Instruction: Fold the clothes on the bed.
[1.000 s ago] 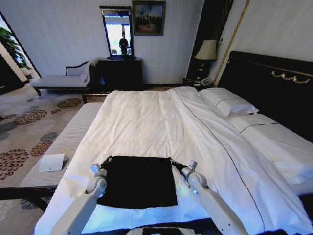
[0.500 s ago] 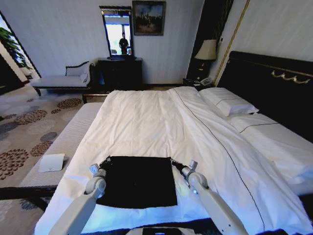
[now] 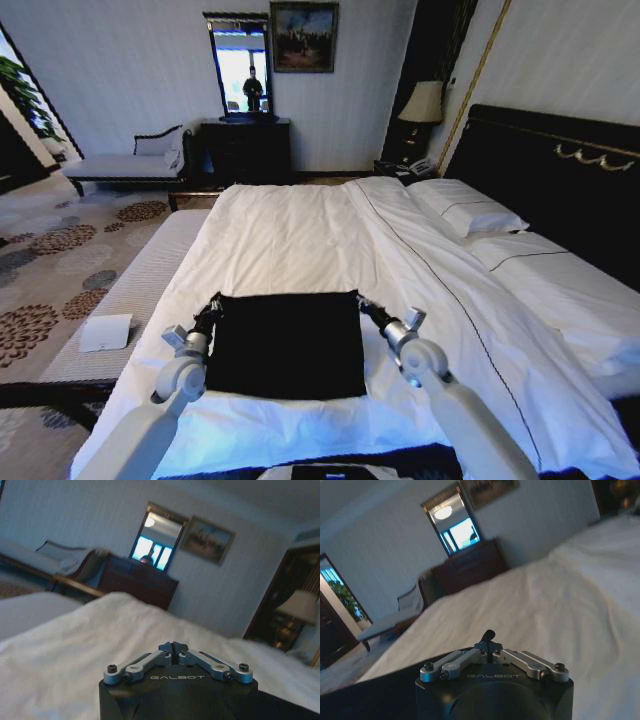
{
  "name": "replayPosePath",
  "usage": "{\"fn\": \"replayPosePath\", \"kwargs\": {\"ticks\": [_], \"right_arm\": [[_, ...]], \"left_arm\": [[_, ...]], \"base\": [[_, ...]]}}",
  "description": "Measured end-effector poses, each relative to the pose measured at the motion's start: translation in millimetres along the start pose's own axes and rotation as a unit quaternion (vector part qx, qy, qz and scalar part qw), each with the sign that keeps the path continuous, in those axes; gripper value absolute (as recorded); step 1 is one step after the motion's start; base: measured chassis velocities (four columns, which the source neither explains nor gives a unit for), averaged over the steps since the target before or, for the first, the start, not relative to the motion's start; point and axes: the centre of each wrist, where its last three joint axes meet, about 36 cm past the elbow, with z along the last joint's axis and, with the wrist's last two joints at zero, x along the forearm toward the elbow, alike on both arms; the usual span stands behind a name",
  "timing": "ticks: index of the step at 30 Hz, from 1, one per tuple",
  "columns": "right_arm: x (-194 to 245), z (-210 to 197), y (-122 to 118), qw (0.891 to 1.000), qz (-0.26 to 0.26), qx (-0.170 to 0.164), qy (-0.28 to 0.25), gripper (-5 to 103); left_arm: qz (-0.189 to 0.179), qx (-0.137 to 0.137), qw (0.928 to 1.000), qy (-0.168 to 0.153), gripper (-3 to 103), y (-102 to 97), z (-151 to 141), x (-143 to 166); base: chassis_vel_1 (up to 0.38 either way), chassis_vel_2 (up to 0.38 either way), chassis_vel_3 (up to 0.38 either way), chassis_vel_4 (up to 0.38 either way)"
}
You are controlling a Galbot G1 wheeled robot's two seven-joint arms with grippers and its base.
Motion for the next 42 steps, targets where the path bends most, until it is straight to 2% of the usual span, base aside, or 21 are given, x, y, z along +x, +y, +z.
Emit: {"fn": "replayPosePath", "kwargs": {"ticks": [9, 21, 24, 35, 38, 42], "right_arm": [[26.3, -34.9, 23.3, 0.998, -0.019, 0.033, -0.052, 0], [43.7, -48.5, 44.8, 0.996, -0.031, 0.041, -0.071, 0], [52.3, -49.6, 53.4, 0.996, -0.041, 0.04, -0.065, 0], [93.5, -48.6, 73.1, 0.998, -0.046, 0.02, -0.037, 0], [110.8, -55.0, 82.1, 0.998, -0.049, 0.017, -0.034, 0], [120.4, -63.0, 89.8, 0.998, -0.052, 0.002, -0.023, 0]], "left_arm": [[0.032, -0.004, 0.9981, -0.053, 1, -15.8, -47.4, 32.4], [0.043, -0.006, 0.9942, -0.098, 1, -28.6, -85.3, 63.0], [0.041, 0.001, 0.9934, -0.107, 1, -34.5, -93.0, 75.2], [0.004, 0.012, 0.9951, -0.098, 1, -37.9, -96.9, 126.8], [-0.01, 0.021, 0.9965, -0.08, 1, -40.3, -97.1, 146.1], [-0.013, 0.031, 0.9974, -0.064, 1, -42.6, -93.7, 150.6]], "base": [[0.0, 0.0, 0.0, 0.0], [0.0, 0.0, 0.0, 0.0], [0.0, 0.0, 0.0, 0.0], [0.0, 0.0, 0.0, 0.0], [0.0, 0.0, 0.0, 0.0], [0.0, 0.0, 0.0, 0.0]]}}
